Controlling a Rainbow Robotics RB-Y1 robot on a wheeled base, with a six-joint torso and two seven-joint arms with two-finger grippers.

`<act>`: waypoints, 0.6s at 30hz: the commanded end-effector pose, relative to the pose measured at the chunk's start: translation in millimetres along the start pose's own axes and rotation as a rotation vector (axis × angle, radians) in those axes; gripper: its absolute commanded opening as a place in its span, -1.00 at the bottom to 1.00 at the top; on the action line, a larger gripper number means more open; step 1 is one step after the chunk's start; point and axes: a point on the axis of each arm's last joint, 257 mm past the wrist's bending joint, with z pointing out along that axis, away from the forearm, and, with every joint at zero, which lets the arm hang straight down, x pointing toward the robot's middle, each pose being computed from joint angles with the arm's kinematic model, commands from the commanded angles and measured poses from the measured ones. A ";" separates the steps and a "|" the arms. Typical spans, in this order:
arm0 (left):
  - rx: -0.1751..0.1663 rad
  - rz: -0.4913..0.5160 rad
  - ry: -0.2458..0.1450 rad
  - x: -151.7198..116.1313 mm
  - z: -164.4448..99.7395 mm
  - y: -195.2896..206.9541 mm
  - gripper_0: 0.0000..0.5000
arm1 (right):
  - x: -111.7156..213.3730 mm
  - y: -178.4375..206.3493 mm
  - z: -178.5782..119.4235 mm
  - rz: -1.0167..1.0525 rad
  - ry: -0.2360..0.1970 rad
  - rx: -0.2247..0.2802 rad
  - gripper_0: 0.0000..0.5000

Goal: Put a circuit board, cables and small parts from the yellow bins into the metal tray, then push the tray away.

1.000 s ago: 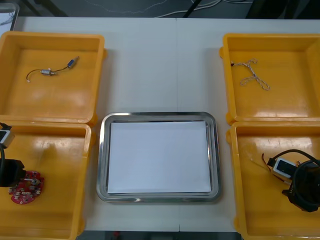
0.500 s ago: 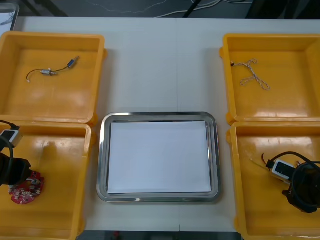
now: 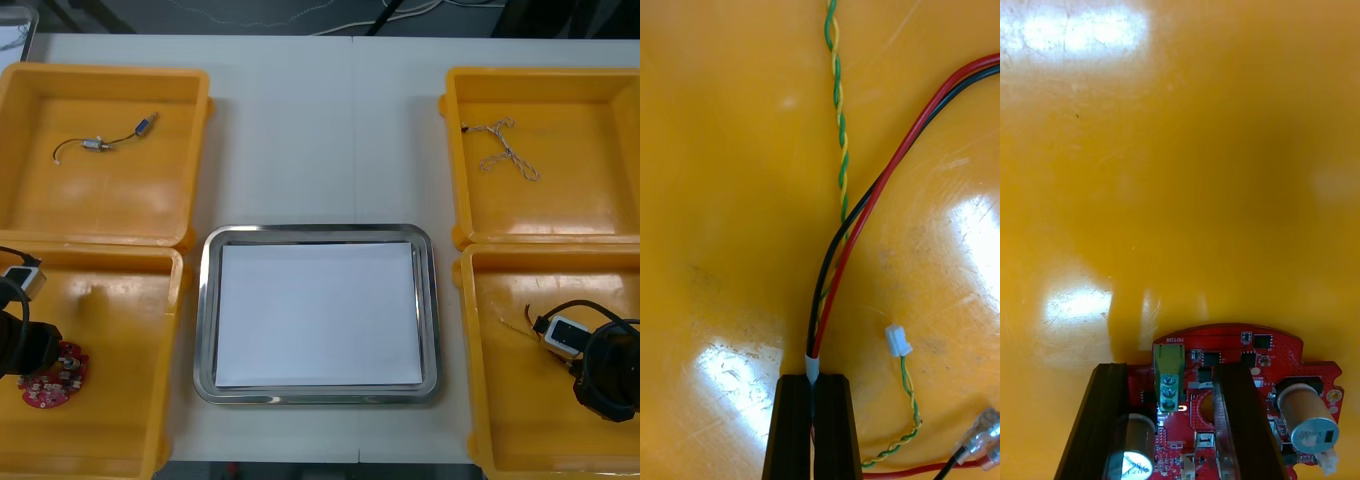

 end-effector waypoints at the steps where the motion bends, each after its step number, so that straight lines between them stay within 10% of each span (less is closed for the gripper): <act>1: -0.041 0.045 -0.021 -13.6 -4.5 8.5 0.11 | -3.2 3.2 3.2 0.038 -0.016 -0.009 -1.00; 8: -0.048 0.043 -0.029 -15.7 -2.6 9.4 -0.98 | -9.9 -11.7 -26.2 0.032 -0.019 0.017 -1.00; 18: -0.035 0.031 -0.032 -19.0 -8.5 6.0 -1.00 | -12.7 -25.3 -63.1 0.063 -0.026 0.039 -1.00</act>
